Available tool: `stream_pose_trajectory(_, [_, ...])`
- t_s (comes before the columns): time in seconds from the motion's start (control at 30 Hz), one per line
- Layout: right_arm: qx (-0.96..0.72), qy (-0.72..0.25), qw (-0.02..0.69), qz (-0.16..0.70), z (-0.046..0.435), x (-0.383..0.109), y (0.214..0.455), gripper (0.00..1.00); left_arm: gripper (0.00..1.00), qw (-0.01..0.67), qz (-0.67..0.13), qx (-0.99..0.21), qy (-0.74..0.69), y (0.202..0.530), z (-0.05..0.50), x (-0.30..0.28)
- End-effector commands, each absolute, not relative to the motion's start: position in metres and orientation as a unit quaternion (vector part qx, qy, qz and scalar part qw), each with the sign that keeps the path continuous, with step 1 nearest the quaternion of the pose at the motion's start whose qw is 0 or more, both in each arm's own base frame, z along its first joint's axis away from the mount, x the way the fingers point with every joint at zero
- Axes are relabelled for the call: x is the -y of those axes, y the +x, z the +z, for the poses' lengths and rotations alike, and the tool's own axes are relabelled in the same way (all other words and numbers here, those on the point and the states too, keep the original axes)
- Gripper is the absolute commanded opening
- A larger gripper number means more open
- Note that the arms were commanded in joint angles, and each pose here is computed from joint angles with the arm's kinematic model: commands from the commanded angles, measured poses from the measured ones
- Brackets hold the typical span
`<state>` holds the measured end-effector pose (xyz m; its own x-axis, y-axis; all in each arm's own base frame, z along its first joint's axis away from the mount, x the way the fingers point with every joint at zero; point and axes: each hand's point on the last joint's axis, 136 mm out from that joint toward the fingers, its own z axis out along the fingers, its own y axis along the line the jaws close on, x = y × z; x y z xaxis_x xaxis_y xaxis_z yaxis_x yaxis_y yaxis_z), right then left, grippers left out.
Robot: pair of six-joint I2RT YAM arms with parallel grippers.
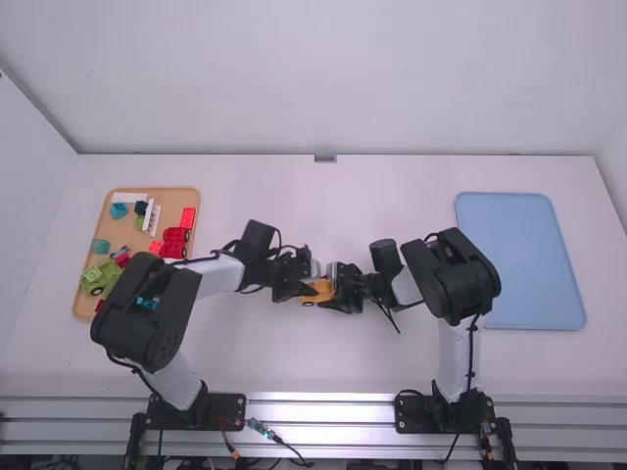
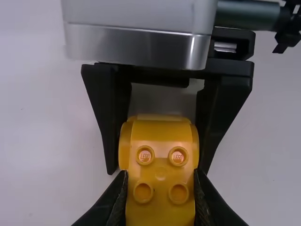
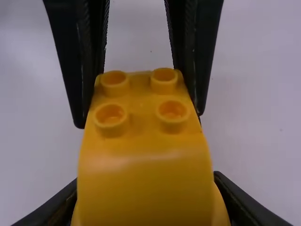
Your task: Assemble lego blocks to make yellow taxi
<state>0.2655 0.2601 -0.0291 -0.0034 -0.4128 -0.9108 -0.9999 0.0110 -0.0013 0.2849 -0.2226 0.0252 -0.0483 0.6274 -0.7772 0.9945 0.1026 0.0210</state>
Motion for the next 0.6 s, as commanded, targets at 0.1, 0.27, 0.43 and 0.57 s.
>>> stream_pose_trajectory(0.1, [-0.598, -0.591, 0.380, 0.387, -0.0327, -0.2619, 0.2630, 0.38, 0.02, 0.256, -0.232, -0.692, 0.634, 0.2612, -0.0152, 0.2236])
stream_pose_trajectory(0.27, [-0.598, -0.590, 0.379, 0.387, -0.0329, -0.2617, 0.2625, 0.38, 0.02, 0.240, -0.228, -0.697, 0.636, 0.2619, -0.0130, 0.2235])
stream_pose_trajectory(0.43, [-0.598, -0.590, 0.379, 0.387, -0.0330, -0.2617, 0.2627, 0.38, 0.02, 0.222, -0.212, -0.709, 0.635, 0.2655, -0.0130, 0.2180])
stream_pose_trajectory(0.57, [-0.599, -0.590, 0.379, 0.387, -0.0331, -0.2615, 0.2629, 0.38, 0.02, 0.224, -0.210, -0.708, 0.636, 0.2668, -0.0124, 0.2190])
